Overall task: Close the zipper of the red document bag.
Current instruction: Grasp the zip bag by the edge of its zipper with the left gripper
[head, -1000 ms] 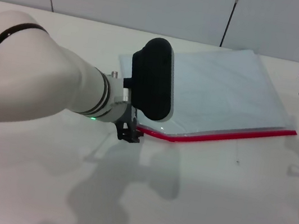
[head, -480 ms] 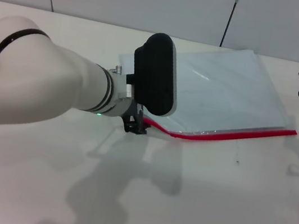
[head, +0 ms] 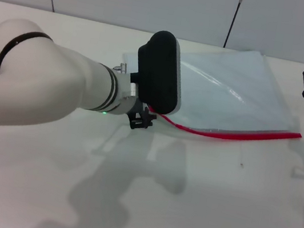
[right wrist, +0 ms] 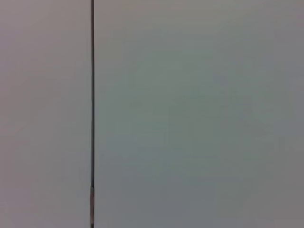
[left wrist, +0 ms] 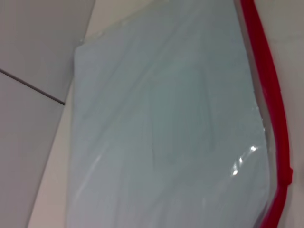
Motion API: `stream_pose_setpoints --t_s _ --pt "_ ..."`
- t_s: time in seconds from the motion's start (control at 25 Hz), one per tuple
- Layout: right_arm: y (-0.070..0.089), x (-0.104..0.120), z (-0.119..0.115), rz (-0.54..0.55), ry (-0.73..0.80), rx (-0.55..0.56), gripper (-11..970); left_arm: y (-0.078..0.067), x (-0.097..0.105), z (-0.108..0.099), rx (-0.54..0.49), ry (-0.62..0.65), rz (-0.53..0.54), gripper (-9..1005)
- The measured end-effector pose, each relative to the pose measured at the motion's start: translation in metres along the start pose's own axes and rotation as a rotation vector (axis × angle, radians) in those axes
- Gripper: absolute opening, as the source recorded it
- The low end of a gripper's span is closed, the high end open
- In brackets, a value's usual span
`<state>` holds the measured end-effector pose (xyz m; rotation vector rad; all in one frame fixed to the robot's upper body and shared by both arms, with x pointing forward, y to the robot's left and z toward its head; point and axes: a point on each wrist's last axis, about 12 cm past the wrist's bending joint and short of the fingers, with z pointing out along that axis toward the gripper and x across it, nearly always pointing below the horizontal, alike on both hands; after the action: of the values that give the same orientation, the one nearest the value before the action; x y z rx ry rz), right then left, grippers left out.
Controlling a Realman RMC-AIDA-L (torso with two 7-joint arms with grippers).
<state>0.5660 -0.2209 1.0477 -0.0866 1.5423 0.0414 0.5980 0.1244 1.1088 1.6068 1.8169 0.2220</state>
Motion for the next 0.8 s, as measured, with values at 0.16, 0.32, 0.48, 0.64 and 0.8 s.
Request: stream_pose_setpoints --t_s 0.16,0.32,0.48,0.64,0.8 --pt "-0.0004 -0.0003 0.0003 -0.001 -0.001 0.000 527 0.0009 -0.0020 0.0031 -0.014 -0.015 -0.002 496" --pt "-0.0002 -0.0004 0.0003 0.000 -0.001 -0.001 527 0.0019 -0.0026 0.0039 -0.025 -0.027 -0.018 490" --pt "-0.0001 -0.0005 0.0003 0.001 -0.001 -0.001 527 0.0027 -0.0023 0.0045 -0.040 -0.041 -0.032 429" --pt "0.0000 -0.0005 0.0003 0.001 -0.001 -0.001 526 0.0032 -0.0015 0.0045 -0.053 -0.050 -0.050 331" --pt "0.0004 -0.0001 -0.0005 0.003 0.000 -0.001 526 0.0034 -0.0013 0.0041 -0.061 -0.058 -0.064 179"
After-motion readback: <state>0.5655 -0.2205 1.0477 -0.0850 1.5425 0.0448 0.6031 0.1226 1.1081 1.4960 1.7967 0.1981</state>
